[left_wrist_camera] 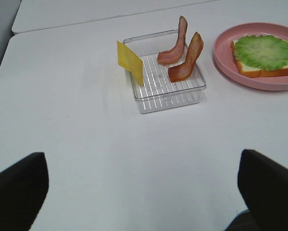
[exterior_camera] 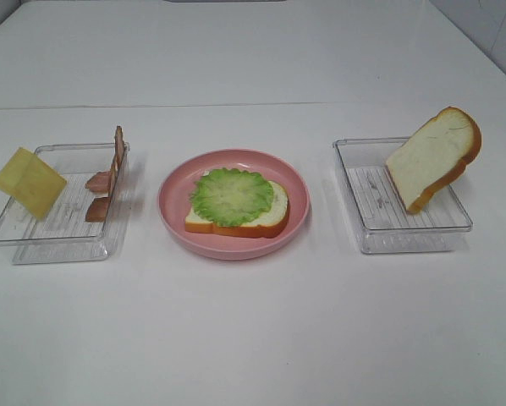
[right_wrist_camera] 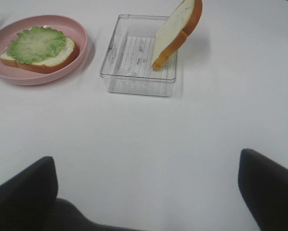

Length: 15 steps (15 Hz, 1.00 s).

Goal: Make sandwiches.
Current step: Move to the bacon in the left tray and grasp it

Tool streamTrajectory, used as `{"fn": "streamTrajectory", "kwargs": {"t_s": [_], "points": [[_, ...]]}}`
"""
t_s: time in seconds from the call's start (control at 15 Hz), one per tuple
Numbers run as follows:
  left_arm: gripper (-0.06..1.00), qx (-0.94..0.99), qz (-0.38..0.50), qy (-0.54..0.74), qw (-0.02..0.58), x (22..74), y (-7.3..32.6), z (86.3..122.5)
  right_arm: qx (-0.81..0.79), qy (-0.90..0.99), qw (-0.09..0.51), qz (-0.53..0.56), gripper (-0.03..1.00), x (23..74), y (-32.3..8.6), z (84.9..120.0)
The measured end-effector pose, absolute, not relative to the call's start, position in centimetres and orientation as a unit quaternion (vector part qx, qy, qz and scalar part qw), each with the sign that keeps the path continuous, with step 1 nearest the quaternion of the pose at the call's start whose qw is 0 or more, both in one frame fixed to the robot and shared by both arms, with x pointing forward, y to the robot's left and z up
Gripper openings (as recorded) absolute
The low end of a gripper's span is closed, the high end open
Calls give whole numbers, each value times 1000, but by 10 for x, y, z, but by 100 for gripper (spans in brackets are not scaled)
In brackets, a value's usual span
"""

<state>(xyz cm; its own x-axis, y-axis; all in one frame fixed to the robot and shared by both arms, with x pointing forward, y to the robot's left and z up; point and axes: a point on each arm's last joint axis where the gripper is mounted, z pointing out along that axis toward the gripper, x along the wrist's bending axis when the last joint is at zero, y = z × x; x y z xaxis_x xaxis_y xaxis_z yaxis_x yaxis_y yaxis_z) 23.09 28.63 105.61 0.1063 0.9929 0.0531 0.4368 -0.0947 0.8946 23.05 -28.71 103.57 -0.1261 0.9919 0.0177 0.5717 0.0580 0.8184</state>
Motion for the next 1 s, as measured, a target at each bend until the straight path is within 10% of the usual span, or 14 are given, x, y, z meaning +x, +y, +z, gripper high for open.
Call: {"fn": "streamTrajectory", "kwargs": {"t_s": [1.0], "points": [[99, 641, 355, 570, 372, 236, 287, 1056, 589, 663, 295, 355, 98, 230, -286, 1036]]}}
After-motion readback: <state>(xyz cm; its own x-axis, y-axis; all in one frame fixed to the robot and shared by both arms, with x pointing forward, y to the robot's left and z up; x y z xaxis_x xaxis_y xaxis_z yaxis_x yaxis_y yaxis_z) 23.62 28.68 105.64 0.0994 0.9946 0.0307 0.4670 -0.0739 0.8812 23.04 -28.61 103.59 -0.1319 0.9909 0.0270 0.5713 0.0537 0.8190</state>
